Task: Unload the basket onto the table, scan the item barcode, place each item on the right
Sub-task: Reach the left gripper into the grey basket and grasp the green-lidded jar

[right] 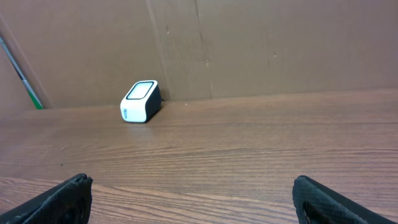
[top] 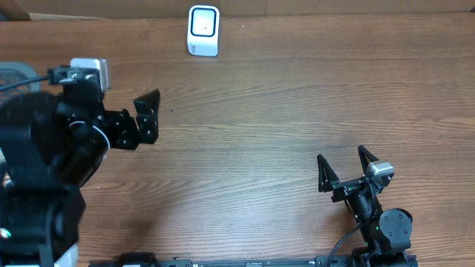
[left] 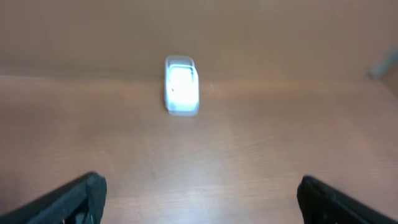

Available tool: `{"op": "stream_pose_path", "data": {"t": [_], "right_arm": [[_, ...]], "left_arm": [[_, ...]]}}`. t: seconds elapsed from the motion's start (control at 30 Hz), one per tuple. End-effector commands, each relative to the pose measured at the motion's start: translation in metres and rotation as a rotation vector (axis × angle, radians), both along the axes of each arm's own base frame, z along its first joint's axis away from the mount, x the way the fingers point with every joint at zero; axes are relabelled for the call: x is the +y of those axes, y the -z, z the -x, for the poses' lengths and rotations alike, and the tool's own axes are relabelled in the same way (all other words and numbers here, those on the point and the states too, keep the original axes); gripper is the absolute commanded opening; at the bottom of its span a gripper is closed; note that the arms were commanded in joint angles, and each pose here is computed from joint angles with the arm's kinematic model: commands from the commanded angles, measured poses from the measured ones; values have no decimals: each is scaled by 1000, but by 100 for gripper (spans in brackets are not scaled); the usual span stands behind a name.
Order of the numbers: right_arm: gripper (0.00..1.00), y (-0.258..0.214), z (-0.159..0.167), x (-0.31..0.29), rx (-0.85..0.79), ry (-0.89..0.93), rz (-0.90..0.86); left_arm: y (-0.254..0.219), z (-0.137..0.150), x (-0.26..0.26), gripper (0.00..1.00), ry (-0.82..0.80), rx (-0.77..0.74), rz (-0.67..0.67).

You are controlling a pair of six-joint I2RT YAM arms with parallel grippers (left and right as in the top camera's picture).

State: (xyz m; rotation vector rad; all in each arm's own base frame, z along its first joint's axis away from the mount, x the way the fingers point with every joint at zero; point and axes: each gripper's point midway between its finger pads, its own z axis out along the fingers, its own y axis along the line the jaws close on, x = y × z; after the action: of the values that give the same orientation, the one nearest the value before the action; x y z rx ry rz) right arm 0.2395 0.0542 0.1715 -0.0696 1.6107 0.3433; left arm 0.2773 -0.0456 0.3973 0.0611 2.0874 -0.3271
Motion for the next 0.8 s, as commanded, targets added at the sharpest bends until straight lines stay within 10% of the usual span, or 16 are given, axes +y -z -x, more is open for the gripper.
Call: {"op": "stream_pose_path", "data": {"t": [0.0, 0.3, 0.77], "right_arm": [[100, -1, 0, -2, -8, 13, 0], [100, -1, 0, -2, -8, 13, 0], [100, -1, 0, -2, -8, 13, 0]], "left_arm": [[-3, 11, -20, 100, 110, 88, 61], [21, -13, -19, 100, 104, 182, 66], [2, 6, 218, 100, -916, 187, 205]]}}
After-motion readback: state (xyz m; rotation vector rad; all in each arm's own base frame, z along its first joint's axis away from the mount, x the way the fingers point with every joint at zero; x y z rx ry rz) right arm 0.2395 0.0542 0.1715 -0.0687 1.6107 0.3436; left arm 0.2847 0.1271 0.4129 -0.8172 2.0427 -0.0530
